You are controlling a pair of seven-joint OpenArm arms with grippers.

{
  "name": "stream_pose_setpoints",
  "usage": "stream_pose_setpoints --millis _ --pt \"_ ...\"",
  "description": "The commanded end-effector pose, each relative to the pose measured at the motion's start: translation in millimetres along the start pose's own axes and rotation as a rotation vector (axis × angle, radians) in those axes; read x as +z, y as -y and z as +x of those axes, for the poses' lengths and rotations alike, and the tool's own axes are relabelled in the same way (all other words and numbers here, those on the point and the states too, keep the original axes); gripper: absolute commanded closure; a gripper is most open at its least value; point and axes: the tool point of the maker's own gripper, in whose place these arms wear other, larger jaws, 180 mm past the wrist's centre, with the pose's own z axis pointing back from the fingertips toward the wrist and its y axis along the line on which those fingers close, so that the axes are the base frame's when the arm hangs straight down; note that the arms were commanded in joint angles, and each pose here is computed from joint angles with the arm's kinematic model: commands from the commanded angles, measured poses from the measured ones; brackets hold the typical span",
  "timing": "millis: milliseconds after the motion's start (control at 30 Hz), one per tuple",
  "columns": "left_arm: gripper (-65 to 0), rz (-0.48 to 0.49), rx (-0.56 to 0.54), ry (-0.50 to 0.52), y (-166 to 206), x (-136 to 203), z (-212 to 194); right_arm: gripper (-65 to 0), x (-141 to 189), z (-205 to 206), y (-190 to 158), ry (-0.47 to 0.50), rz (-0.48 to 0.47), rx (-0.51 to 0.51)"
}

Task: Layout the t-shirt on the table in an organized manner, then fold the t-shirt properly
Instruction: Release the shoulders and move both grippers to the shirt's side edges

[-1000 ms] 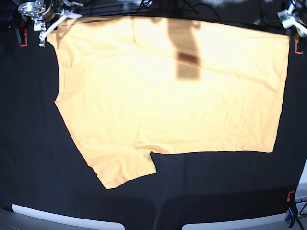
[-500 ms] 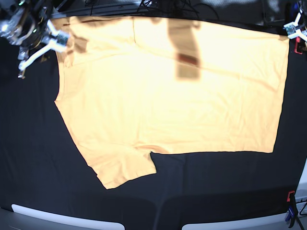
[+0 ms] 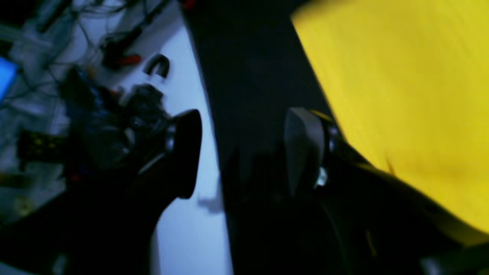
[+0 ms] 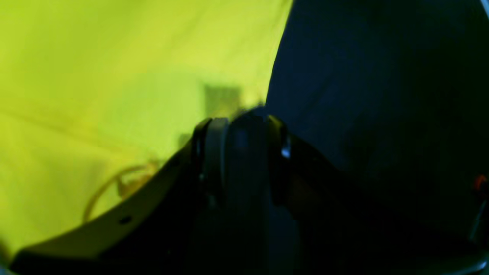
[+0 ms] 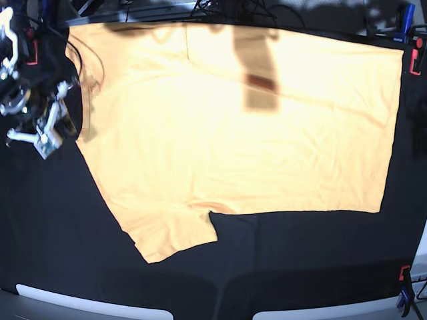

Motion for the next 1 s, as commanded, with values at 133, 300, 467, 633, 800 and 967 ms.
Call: stream_pose_setpoints --millis 133,300,467,633,800,967 --pt "-31.8 -0.003 0.22 0.097 -5 -24 9 -29.2 -19 25 12 0.096 0.033 -0.155" --pt "-31.8 -0.044 0.385 0.061 5 -56 2 -29.4 -40 33 9 0.101 0.075 -0.228" --pt "-31.8 -0.102 0.436 0.001 26 -95 0 -29.4 -66 35 -1 0.011 0.126 -0.226" --pt "-31.8 -0.145 0.455 -0.084 42 -131 -7 -29.3 -89 39 1 -0.038 0.145 -0.247" --pt "-31.8 -0.132 0.577 -0.121 53 -166 -12 -29.3 -102 44 8 -0.077 0.152 -0.256" --pt "-31.8 -0.105 0.619 -0.142 67 -191 -16 -29.3 -103 51 15 -0.074 0.145 -0.257"
